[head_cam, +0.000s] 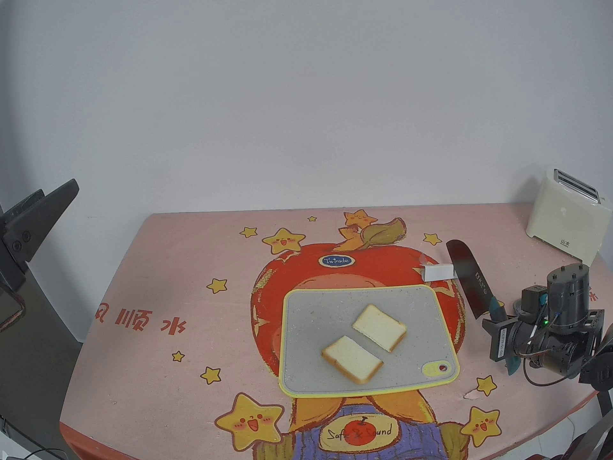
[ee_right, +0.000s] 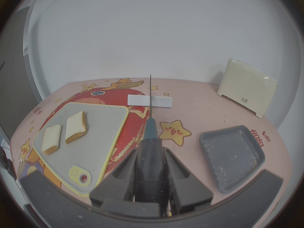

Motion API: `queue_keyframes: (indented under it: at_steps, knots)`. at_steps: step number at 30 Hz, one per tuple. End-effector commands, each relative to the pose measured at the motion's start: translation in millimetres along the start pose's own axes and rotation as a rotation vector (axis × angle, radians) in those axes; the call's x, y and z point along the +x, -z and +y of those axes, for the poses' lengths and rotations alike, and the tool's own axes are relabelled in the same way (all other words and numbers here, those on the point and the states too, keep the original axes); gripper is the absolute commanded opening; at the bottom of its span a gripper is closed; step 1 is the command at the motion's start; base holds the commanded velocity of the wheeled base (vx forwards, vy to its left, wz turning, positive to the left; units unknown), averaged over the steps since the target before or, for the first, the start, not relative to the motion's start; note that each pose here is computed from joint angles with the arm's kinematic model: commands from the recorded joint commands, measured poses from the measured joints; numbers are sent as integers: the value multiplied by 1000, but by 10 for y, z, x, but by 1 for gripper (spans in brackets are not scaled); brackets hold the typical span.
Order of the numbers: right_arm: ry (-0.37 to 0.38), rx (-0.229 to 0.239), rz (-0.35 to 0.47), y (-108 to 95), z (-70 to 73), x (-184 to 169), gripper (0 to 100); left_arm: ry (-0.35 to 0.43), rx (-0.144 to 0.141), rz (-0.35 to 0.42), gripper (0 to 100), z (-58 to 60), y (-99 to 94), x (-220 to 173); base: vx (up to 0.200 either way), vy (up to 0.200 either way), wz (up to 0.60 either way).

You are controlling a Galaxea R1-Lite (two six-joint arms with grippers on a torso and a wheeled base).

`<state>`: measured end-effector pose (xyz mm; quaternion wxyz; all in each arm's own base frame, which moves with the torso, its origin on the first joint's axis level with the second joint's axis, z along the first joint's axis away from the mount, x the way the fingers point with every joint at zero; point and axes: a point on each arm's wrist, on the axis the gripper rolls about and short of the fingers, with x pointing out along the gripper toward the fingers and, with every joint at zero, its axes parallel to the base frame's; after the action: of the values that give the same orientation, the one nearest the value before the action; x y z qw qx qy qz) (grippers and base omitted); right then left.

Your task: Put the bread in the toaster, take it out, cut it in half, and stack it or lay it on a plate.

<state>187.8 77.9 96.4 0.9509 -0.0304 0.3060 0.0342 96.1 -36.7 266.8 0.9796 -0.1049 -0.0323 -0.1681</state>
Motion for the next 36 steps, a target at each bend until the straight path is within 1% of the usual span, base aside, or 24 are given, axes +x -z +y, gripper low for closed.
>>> queue_keyframes:
  at_steps: [1,25,36]
  knots:
    - [0,3,-6,-19,4,7,0,-1,0,3,100,2,7,6,0,0,0]
    - [0,9,-15,-45,5,14,0,1,1,6,100,2,14,-1,0,0,0]
    - [3,6,2,-15,-6,29,0,1,1,10,100,4,24,-5,0,0,0]
